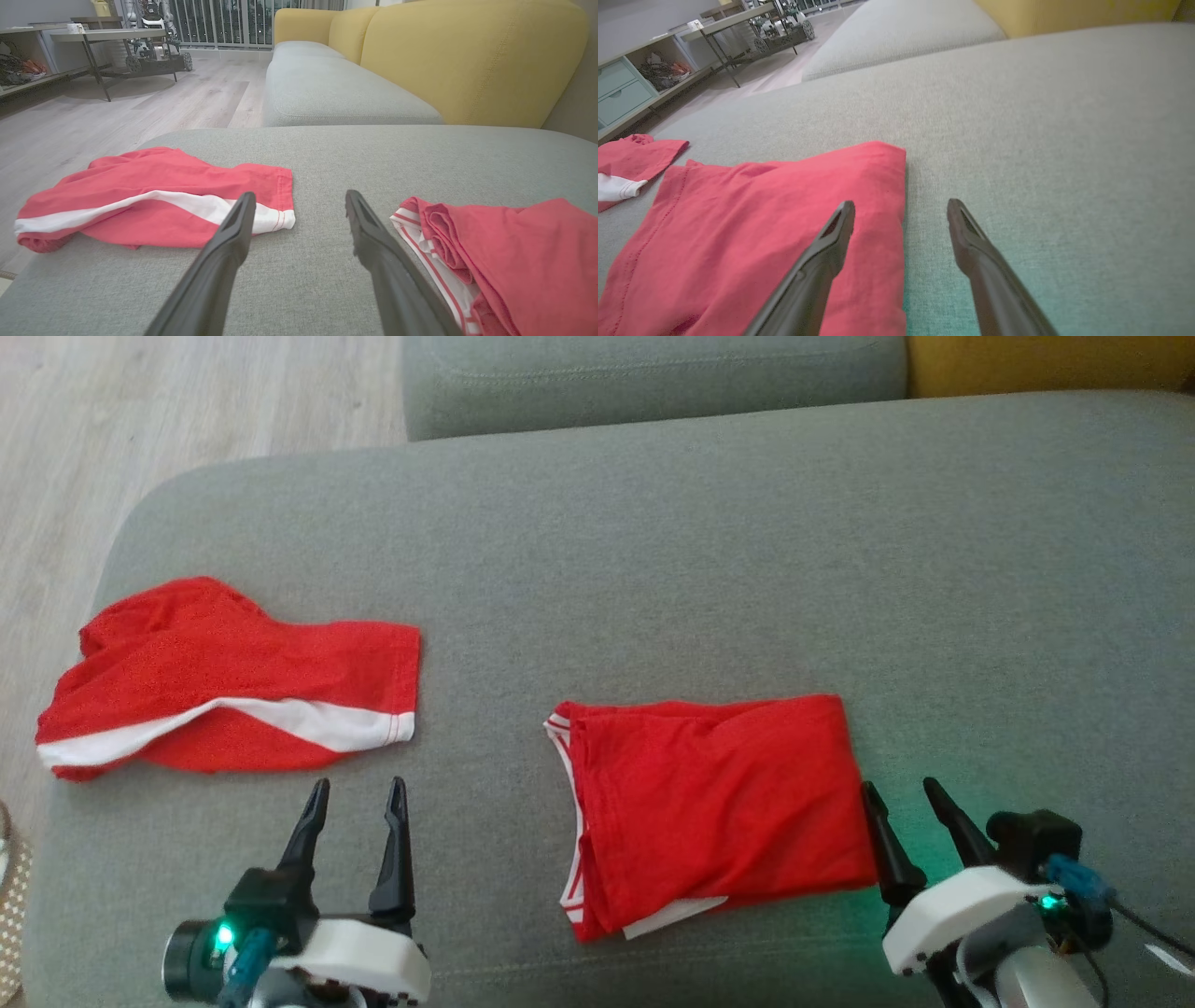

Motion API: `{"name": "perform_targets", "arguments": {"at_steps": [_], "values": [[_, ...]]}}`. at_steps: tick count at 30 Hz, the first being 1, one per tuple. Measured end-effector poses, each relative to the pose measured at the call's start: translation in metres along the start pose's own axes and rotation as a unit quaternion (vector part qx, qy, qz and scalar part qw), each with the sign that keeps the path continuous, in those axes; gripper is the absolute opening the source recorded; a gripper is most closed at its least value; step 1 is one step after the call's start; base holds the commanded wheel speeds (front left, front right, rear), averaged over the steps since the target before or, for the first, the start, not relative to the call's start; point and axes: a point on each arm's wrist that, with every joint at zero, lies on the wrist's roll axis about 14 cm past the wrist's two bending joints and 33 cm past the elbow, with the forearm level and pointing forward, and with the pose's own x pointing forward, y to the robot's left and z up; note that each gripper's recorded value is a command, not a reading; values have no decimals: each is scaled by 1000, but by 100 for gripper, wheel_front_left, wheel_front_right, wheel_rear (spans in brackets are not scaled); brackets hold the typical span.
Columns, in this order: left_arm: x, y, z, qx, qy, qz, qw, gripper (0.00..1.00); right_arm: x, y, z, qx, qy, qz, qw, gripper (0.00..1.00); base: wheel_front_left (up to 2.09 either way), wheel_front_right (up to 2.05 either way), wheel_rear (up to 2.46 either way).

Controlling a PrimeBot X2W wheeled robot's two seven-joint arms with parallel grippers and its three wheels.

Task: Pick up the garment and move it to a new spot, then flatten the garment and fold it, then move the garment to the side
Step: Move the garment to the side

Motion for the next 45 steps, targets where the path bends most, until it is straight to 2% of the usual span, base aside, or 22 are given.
{"name": "perform_targets", "arguments": {"at_steps": [8,13,14,15,16,20,25,31,38,45], "values": [[6,6,-3,8,5,2,1000,100,20,2,-27,45,55,-5,997,100,0,0,0],[9,11,-2,12,4,7,1000,100,33,15,-43,41,86,11,995,100,0,0,0],[9,12,-2,13,4,9,1000,100,35,18,-46,38,93,16,995,96,0,0,0],[9,12,-2,12,4,8,1000,100,36,20,-48,35,96,20,995,11,0,0,0],[8,14,-2,12,5,10,1000,100,38,22,-49,27,99,25,994,0,0,0,0],[9,17,-1,13,2,14,1000,100,44,25,-45,-42,97,44,993,0,0,0,0],[12,11,4,15,-6,4,1000,100,46,15,-34,-92,81,37,992,0,0,0,0],[22,-8,7,18,-13,-30,999,100,61,-11,7,-150,37,12,988,0,0,0,0],[56,-54,20,36,-41,-124,991,100,81,-63,47,-223,27,-28,974,0,0,0,0],[98,-110,21,56,-68,-243,966,100,103,-116,80,-238,20,-83,967,0,0,0,0]]}}
